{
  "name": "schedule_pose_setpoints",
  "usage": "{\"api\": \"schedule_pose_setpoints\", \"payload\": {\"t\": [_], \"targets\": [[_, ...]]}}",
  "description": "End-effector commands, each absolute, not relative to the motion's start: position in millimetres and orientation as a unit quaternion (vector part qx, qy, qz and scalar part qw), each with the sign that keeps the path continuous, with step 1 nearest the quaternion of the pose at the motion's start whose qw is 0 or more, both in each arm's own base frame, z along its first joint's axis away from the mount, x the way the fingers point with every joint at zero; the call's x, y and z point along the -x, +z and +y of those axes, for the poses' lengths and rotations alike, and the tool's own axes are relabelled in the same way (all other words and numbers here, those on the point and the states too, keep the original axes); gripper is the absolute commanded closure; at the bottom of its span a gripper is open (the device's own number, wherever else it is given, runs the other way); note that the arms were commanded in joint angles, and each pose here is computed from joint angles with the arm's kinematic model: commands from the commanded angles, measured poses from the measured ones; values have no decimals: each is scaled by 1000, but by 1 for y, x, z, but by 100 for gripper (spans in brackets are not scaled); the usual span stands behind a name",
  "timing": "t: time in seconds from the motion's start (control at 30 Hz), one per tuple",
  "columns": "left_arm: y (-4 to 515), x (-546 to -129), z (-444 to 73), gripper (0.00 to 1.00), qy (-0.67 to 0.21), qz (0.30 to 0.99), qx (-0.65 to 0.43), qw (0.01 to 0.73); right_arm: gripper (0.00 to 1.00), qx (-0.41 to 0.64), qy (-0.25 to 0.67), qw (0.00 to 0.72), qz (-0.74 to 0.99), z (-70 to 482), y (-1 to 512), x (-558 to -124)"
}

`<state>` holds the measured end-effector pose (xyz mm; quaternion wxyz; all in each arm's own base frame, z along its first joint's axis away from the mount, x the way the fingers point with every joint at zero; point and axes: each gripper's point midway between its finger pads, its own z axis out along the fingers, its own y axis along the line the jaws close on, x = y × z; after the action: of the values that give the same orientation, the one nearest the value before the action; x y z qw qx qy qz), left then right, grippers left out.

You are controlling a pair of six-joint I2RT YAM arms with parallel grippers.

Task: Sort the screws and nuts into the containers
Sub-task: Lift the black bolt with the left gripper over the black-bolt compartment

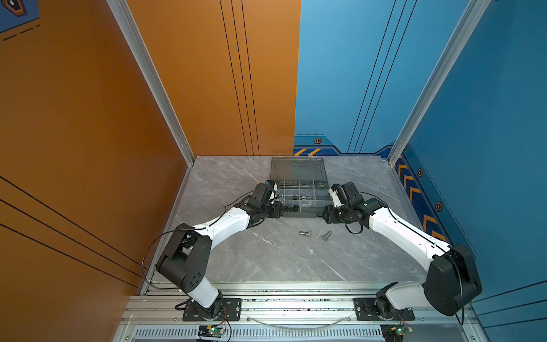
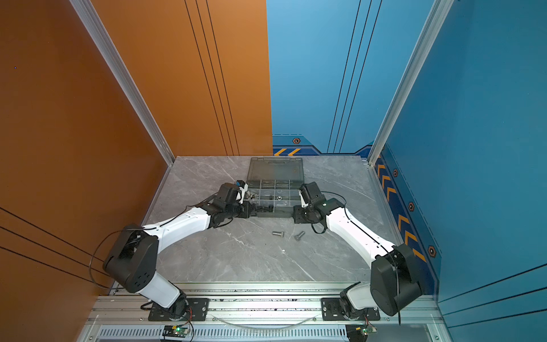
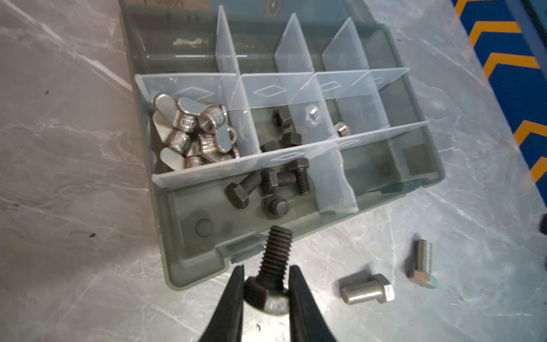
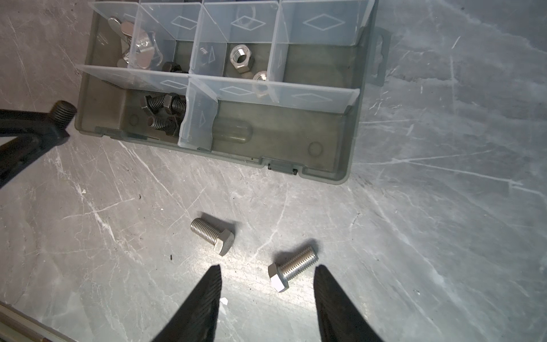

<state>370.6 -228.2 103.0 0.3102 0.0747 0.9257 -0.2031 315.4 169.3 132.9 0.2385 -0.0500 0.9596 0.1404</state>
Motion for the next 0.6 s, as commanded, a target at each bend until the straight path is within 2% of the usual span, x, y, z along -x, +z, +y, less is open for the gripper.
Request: {"api": "schedule_pose_setpoints", "payload": {"t": [0.0,0.27,0.57], "targets": [[106,-378,-232,100,-209,923,-83,313,46,40,144,232,961,166,132,-310],[110,-401,-231,100,-200,919,-82,329,46,41,146,228,962,167,131,-309],[103,-404,-231,100,-197,923,-86,320,46,44,144,225,963,166,129,-307]]}}
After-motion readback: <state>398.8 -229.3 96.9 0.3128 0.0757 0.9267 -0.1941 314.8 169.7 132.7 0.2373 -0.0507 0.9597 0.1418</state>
